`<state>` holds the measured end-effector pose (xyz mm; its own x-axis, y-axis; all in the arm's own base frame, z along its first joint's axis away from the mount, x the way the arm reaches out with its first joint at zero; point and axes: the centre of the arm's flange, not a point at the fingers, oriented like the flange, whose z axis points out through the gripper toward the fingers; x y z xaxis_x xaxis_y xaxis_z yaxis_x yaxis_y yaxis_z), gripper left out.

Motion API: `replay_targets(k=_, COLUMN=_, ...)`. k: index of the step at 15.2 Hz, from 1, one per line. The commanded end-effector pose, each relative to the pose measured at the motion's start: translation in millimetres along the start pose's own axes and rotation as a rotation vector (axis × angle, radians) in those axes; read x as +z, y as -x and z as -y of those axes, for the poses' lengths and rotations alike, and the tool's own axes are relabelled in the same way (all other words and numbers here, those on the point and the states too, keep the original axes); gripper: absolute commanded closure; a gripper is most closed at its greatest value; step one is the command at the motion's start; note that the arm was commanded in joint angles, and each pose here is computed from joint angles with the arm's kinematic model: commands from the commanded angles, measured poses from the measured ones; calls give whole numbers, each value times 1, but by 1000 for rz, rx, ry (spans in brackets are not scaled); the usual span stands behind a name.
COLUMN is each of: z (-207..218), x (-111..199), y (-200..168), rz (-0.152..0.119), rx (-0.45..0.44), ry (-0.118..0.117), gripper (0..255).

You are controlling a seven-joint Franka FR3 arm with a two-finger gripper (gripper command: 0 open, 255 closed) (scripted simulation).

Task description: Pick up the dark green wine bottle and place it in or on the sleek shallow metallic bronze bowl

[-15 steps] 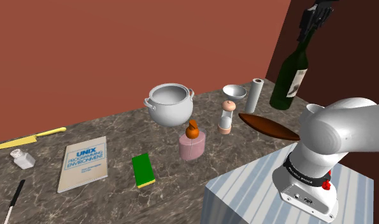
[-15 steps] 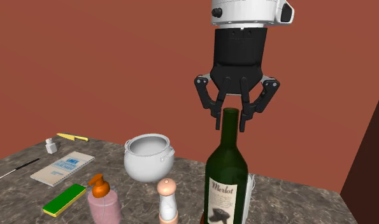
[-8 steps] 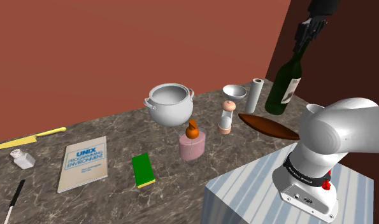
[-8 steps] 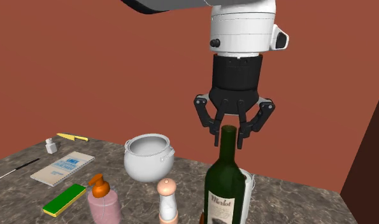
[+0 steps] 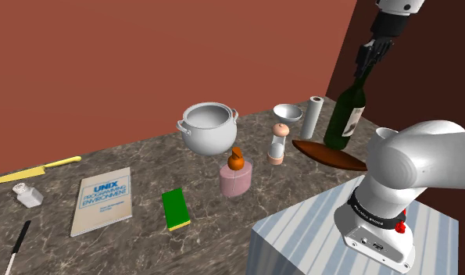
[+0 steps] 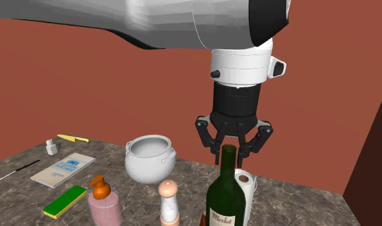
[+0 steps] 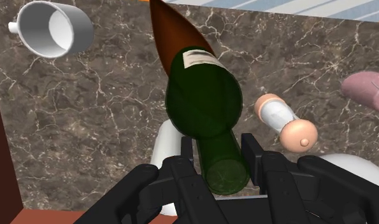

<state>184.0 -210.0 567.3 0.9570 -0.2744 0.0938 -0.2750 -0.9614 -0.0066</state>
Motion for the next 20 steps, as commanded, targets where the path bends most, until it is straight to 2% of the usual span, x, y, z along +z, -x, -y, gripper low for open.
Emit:
replay_targets(k=1, z=0, x=11, y=1, rz=-1, rx=0, ry=0, gripper=255)
replay_targets(k=10, z=-1, x=60, y=6, rz=-1, rx=0, ry=0, gripper=255)
replay_targets(k=18, z=-1, x=60, y=6, rz=-1, rx=0, ry=0, gripper=255)
replay_targets(k=19, z=-1, x=60, y=6, rz=-1, rx=0, ry=0, gripper=0)
replay_targets(k=20, z=-1, x=60, y=6, rz=-1, rx=0, ry=0, gripper=0)
